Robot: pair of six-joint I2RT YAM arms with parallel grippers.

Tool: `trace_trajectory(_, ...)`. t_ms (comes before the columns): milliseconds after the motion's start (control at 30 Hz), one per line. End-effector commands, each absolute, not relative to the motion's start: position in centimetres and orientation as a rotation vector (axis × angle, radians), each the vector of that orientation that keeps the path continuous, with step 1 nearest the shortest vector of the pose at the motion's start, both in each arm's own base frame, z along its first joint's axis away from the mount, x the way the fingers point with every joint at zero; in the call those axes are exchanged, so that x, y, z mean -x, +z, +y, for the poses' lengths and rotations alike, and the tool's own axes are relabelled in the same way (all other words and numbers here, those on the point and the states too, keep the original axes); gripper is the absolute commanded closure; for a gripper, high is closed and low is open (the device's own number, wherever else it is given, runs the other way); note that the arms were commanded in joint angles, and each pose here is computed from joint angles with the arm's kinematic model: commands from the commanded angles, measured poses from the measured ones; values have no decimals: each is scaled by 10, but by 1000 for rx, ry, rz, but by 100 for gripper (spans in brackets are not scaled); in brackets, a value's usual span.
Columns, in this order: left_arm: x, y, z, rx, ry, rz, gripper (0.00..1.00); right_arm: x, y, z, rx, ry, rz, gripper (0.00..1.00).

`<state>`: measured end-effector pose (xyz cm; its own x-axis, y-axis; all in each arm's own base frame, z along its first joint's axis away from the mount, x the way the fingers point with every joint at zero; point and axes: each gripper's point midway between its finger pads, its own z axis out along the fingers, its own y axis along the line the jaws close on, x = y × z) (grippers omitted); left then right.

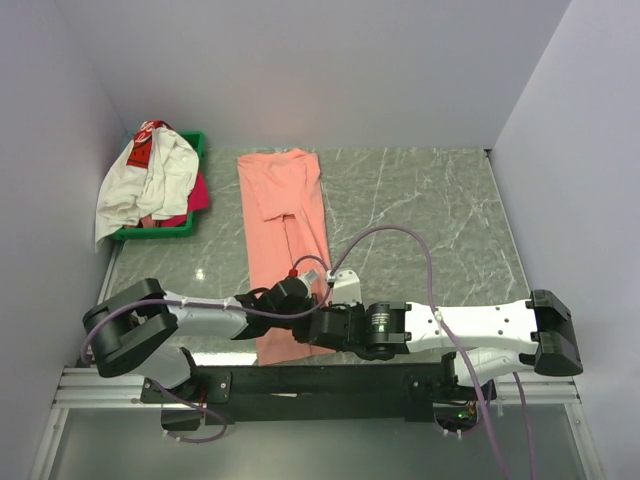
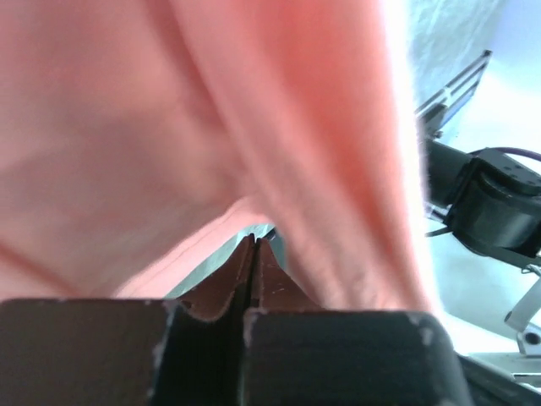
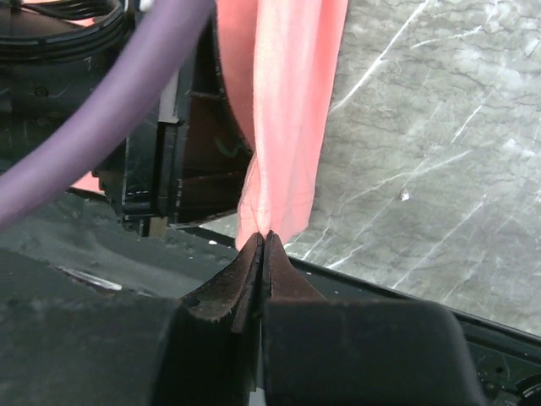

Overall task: Fold and stack the t-shirts
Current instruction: Fold the tshirt

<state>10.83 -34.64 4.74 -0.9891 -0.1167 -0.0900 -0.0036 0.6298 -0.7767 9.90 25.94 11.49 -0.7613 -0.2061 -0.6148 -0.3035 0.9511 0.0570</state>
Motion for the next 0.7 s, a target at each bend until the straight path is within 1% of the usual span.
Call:
trace_trajectory(0, -108, 60, -341, 37, -1249, 2703, 99, -101, 125, 263, 315, 273, 2438, 100)
trace_trajectory(133, -114, 69, -322, 71, -1168, 2683, 99, -99, 121, 274, 337, 307, 2442, 100)
trace_trajectory(167, -116, 64, -311, 107, -1107, 2701, 99, -98, 118, 276, 349, 303, 2450, 100)
trace_trajectory(233, -118, 69, -300, 147, -1082, 2691, 99, -97, 118, 284, 362, 329, 2449, 100)
trace_trajectory(367, -126, 65, -264, 290, -939, 2697, 99, -96, 109, 298, 396, 335, 2461, 100)
trace_trajectory(467, -135, 70, -245, 377, -889, 2651, 99, -93, 101, 310, 432, 340, 2474, 100)
trace_trajectory(533, -136, 74, -232, 422, -858, 2630, 98, -91, 98, 320, 460, 363, 2481, 100)
trace_trajectory(600, -136, 79, -226, 438, -870, 2612, 92, -88, 91, 327, 496, 359, 2488, 97)
trace_trajectory(633, -136, 76, -221, 451, -849, 2619, 92, -86, 89, 334, 504, 386, 2493, 93)
trace_trajectory(667, -135, 75, -218, 458, -840, 2623, 92, -85, 85, 337, 514, 383, 2500, 92)
